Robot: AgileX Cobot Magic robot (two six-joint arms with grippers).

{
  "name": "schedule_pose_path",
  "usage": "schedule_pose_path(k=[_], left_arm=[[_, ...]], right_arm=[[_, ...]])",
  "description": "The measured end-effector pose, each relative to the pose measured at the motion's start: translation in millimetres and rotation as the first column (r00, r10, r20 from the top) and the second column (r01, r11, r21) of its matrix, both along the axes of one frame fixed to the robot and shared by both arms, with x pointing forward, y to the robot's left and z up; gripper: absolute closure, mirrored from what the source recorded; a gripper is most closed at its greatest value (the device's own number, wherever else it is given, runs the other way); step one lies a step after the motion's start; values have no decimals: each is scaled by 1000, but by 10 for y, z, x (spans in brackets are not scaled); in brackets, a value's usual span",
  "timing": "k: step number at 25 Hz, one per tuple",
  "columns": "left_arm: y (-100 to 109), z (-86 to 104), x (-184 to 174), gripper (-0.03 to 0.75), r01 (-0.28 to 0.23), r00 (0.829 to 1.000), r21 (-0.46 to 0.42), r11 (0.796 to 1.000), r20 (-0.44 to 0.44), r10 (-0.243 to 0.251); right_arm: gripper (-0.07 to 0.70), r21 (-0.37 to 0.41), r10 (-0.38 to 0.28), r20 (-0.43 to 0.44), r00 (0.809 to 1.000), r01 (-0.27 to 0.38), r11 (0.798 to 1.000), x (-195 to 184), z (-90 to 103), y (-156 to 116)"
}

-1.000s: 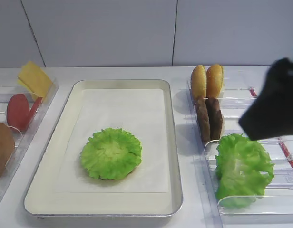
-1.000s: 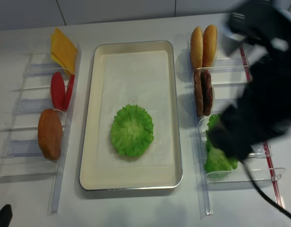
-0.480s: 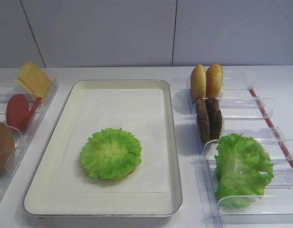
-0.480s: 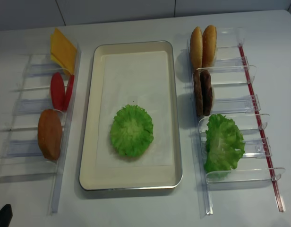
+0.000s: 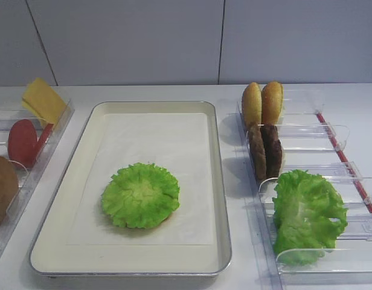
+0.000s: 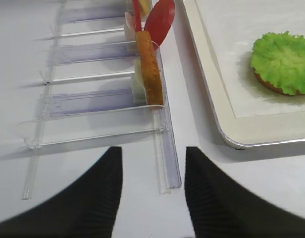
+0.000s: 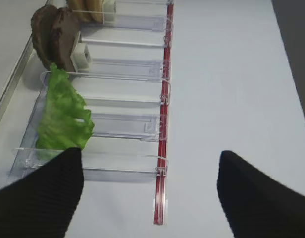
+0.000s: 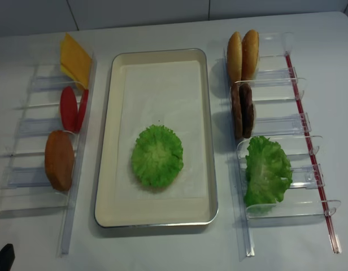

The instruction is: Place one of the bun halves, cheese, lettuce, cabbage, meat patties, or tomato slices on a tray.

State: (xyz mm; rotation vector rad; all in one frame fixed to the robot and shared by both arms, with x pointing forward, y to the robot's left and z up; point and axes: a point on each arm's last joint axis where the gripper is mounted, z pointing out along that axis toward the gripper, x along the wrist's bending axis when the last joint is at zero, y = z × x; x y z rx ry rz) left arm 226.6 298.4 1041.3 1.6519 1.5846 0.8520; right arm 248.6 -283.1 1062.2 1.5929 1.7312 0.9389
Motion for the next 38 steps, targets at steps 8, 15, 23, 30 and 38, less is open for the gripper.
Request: schedule_pose_path(k=[8,15,23,30,38], left_arm=[[0,0,0,431,0,1000,0,1000,0,0],[0,0,0,431,0,1000,0,1000,0,0],[0,0,0,431,0,1000,0,1000,0,0],[0,0,0,431,0,1000,0,1000,0,0],[0,0,0,431,0,1000,0,1000,0,0]], right_arm=[[71,-41,-37,142,989,44,998,-157,-62,11],[71,-57,-26,160,987,35,998,-172,-77,16],[71,-42,20,88,996,-16,999,-183,-164,57],[69,-52,50,76,996,-46,998,-181,-185,73],[69,-51,51,76,996,-47,998,-181,-184,75]])
